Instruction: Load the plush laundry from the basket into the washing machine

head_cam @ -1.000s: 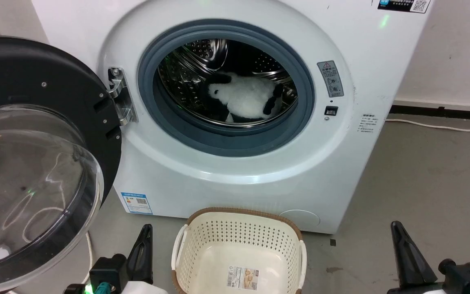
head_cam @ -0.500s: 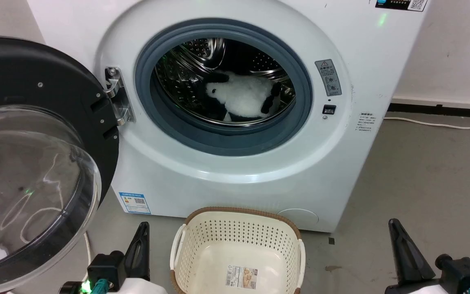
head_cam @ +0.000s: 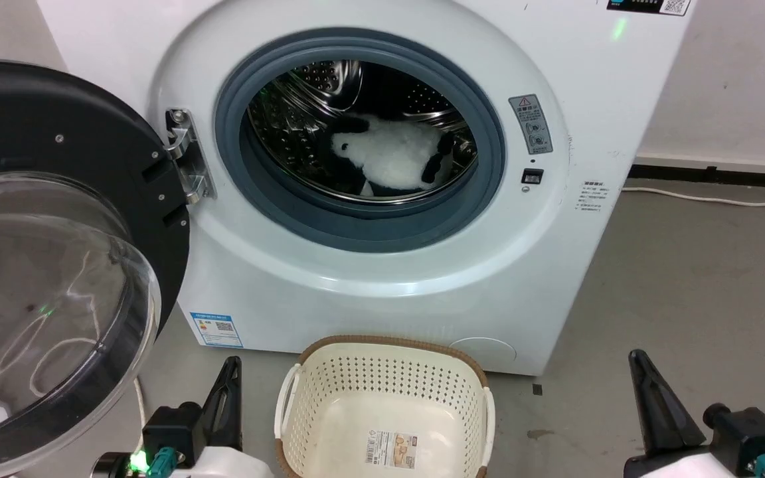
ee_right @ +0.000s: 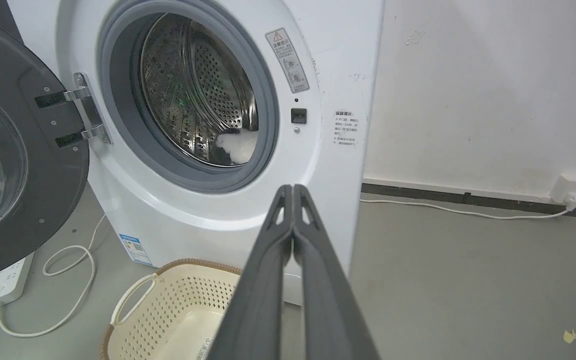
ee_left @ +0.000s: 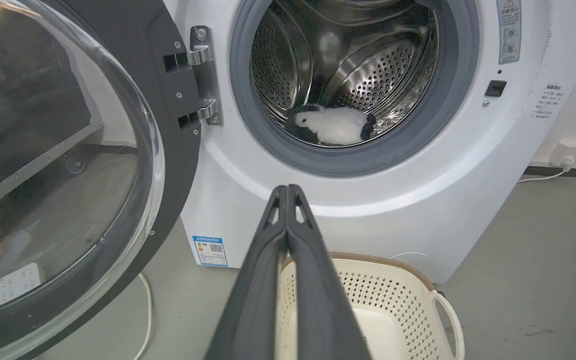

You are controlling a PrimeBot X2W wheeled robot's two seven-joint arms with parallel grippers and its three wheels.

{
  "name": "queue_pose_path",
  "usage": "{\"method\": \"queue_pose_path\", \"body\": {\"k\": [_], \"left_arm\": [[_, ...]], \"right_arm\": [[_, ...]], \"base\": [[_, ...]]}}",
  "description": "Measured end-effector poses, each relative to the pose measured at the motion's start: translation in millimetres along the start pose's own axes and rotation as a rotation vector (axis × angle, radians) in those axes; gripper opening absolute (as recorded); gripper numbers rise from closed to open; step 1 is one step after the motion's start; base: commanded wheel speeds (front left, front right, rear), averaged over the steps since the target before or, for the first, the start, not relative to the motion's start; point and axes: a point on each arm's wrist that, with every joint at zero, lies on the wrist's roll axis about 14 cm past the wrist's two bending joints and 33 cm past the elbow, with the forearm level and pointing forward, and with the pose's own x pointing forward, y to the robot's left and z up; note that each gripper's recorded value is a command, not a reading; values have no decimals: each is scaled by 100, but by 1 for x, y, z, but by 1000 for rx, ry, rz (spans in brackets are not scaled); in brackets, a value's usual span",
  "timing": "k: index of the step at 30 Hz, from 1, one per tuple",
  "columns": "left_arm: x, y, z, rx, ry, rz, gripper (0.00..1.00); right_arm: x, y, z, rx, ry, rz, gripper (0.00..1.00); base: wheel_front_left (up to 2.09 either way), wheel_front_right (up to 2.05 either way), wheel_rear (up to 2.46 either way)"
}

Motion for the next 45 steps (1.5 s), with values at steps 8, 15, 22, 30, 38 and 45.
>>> {"method": "queue_pose_path", "body": {"k": [8, 15, 22, 30, 38, 45], "left_arm": [[2, 0, 2, 18, 4, -1, 0], [3, 1, 3, 26, 9, 2, 0], [5, 1, 4, 36, 15, 3, 0], [7, 1, 6, 44, 19, 3, 0], [9, 0, 7, 52, 22, 3, 0], [10, 1, 8, 66, 29, 5, 0]], "right_arm": [[2, -1, -1, -16, 17, 0, 0], [3, -1, -1, -19, 24, -1, 0], [5, -2, -1, -27, 33, -1, 0], [5, -2, -4, -35, 52, -3, 0], [8, -3, -3, -45, 57, -3, 0], [9, -3, -4, -54, 68, -3, 0]], "base": [[0, 0, 0], [0, 0, 0], [0, 0, 0], [0, 0, 0], [0, 0, 0], [0, 0, 0]]}}
